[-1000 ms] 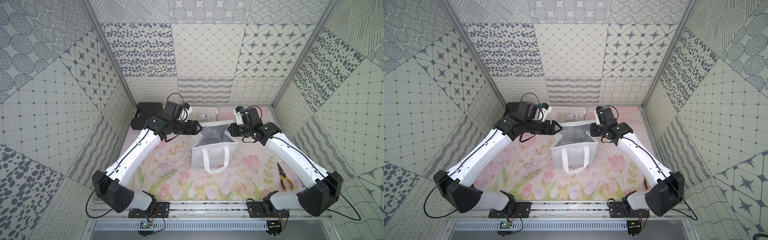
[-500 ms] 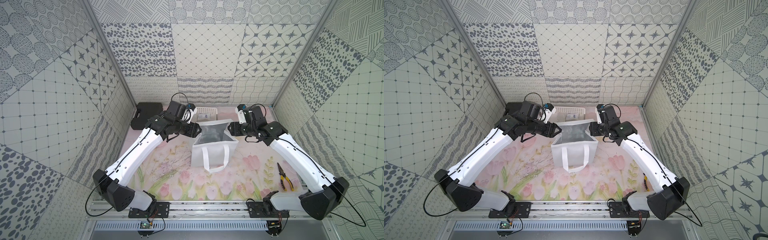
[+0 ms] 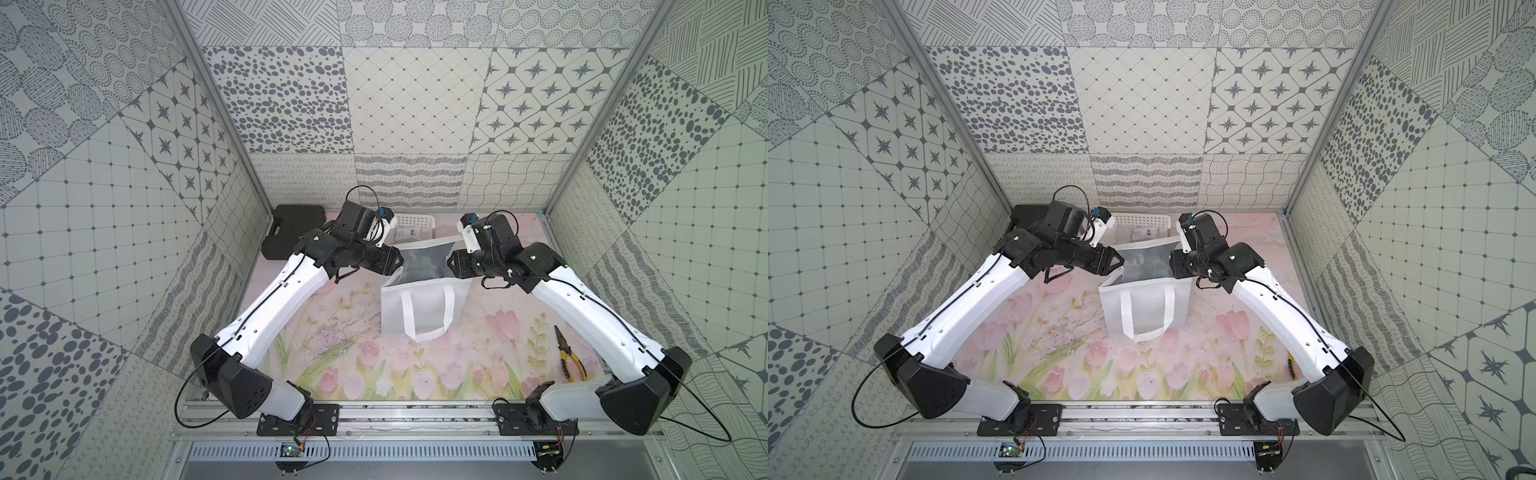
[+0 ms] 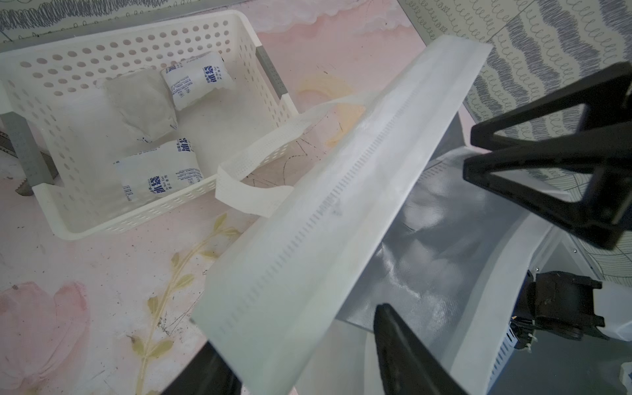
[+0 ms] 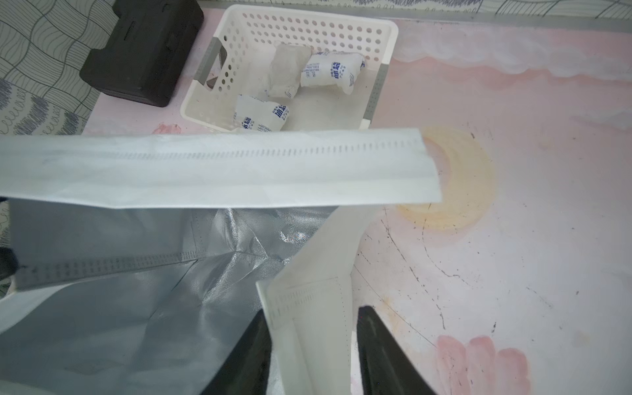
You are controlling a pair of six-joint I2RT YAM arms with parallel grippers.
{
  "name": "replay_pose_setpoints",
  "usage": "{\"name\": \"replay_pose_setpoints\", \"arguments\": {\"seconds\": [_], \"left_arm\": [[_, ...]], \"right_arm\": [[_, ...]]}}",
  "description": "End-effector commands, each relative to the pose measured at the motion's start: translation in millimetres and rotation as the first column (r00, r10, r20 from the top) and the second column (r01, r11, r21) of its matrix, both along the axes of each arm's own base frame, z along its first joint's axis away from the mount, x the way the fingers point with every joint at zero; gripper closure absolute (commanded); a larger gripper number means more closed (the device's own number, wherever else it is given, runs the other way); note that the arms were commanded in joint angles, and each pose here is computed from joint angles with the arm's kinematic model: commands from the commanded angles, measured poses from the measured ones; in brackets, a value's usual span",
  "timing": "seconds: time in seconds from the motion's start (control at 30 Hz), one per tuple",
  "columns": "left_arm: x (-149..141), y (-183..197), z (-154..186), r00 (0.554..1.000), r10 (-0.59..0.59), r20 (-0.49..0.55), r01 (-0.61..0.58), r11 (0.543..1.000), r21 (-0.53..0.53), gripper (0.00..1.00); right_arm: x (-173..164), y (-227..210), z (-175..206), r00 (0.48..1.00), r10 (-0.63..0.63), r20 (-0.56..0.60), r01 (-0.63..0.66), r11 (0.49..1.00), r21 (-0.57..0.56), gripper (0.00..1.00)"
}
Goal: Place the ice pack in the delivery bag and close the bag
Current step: Adjust the delivery bag at the center of the board.
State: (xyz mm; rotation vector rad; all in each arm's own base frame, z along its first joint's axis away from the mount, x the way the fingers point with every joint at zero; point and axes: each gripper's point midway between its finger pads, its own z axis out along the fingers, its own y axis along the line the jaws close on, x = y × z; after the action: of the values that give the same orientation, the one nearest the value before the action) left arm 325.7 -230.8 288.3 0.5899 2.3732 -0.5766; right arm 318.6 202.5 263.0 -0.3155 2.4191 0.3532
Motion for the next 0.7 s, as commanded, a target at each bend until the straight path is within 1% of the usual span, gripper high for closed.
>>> {"name": "replay_pose_setpoints", "arguments": {"seconds": [0.0, 0.07, 0.1, 0.2, 0.33, 0.37, 0.4, 0.5, 0.53, 0.57, 0.6, 0.67], "left_arm": [[-5, 6, 0, 1.0, -0.024, 0.013, 0.023, 0.999, 0.047, 0.37], [-8, 3, -2, 0.999, -0.037, -0.003, 0.037, 0.999, 0.038, 0.37], [-9, 2, -3, 0.999, -0.038, -0.009, 0.039, 0.999, 0.035, 0.37], [-11, -1, -7, 0.999, -0.046, -0.018, 0.047, 0.998, 0.036, 0.38], [-12, -3, -10, 0.999, -0.049, -0.015, 0.05, 0.998, 0.042, 0.38], [-12, -2, -10, 0.999, -0.047, -0.012, 0.047, 0.998, 0.041, 0.37], [-12, -2, -10, 0.999, -0.045, -0.011, 0.046, 0.998, 0.042, 0.37], [-11, -1, -7, 1.0, -0.031, -0.002, 0.031, 0.999, 0.038, 0.36], [-9, 0, -5, 1.0, -0.018, 0.003, 0.018, 0.999, 0.036, 0.34], [-8, 1, 0, 1.0, -0.005, 0.014, 0.005, 1.0, 0.031, 0.3], [-7, 1, 4, 1.0, 0.001, 0.024, -0.001, 1.0, 0.026, 0.29], [-3, 3, 17, 0.999, 0.026, 0.041, -0.026, 1.0, 0.014, 0.26]], "right_arm": [[4, 0, 3, 0.999, 0.014, 0.029, -0.013, 1.0, -0.02, 0.59], [6, 4, 1, 0.999, 0.025, 0.019, -0.024, 0.999, -0.026, 0.44], [8, 5, 0, 1.0, 0.024, 0.014, -0.023, 0.999, -0.026, 0.4], [16, 13, -2, 1.0, 0.02, 0.004, -0.02, 0.999, -0.028, 0.39], [27, 17, -2, 1.0, -0.005, -0.003, 0.005, 0.999, -0.052, 0.39], [29, 18, -2, 1.0, -0.009, -0.008, 0.008, 0.998, -0.059, 0.41], [30, 18, -4, 1.0, -0.014, -0.012, 0.013, 0.998, -0.065, 0.48], [28, 14, -8, 0.999, -0.028, -0.035, 0.025, 0.996, -0.085, 0.82], [27, 10, -8, 0.999, -0.045, -0.029, 0.042, 0.995, -0.095, 0.92], [26, 4, -7, 0.998, -0.066, -0.02, 0.064, 0.992, -0.105, 0.97], [26, -2, -4, 0.996, -0.084, -0.007, 0.083, 0.99, -0.11, 1.0], [24, -19, 2, 0.991, -0.132, 0.013, 0.132, 0.984, -0.116, 1.0]]}}
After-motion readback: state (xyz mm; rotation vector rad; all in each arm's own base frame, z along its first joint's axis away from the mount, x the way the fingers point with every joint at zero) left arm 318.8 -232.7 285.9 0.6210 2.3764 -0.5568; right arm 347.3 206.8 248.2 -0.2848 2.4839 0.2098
